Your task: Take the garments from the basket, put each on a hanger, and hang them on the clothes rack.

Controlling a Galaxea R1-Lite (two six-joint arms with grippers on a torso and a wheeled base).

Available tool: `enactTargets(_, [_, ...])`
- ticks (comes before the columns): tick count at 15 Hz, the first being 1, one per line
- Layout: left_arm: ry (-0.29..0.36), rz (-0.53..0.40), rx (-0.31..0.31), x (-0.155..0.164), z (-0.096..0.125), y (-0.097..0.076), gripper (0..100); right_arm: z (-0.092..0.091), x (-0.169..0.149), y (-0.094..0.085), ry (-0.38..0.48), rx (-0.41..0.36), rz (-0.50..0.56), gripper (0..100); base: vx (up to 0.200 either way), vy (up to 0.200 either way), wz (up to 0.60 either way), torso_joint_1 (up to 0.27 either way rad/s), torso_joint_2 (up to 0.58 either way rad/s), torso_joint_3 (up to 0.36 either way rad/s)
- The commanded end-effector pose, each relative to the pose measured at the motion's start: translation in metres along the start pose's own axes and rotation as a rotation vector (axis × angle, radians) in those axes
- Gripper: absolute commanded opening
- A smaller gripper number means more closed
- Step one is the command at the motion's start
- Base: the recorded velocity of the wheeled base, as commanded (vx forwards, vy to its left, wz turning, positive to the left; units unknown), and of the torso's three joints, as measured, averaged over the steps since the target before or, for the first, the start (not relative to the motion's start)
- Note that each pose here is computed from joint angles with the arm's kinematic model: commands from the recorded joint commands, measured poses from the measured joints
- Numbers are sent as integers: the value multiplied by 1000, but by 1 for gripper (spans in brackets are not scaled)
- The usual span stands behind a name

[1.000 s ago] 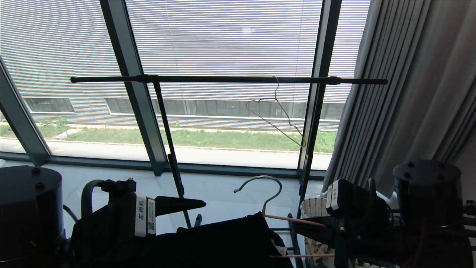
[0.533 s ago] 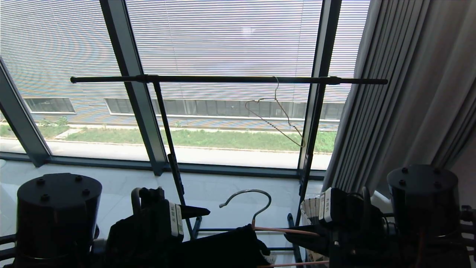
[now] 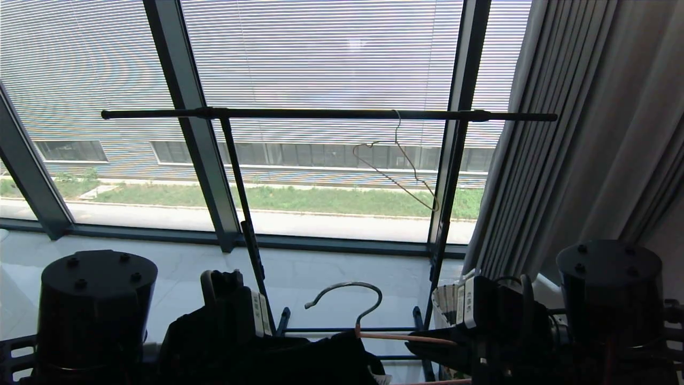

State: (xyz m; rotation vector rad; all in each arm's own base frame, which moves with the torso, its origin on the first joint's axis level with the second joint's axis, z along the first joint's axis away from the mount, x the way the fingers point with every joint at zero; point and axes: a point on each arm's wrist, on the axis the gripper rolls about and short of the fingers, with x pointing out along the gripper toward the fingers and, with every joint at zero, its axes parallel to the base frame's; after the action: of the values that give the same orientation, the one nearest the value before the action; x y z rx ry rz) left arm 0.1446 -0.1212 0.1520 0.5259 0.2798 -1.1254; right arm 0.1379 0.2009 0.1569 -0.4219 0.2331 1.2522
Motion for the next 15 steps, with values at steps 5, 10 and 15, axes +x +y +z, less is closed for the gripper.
enactTargets(5, [6, 7, -9, 0, -2, 2, 0, 2, -3, 0, -6, -5, -21, 100, 0, 0, 0, 0, 0, 0])
enactTargets(10, [-19, 137, -31, -9, -13, 17, 0, -3, -8, -13, 31, 21, -151, 100, 0, 0, 0, 0, 0, 0])
enactTargets(15, [-168, 419, 25, -21, -5, 63, 0, -8, 2, -18, 33, 148, -147, 100, 0, 0, 0, 0, 0, 0])
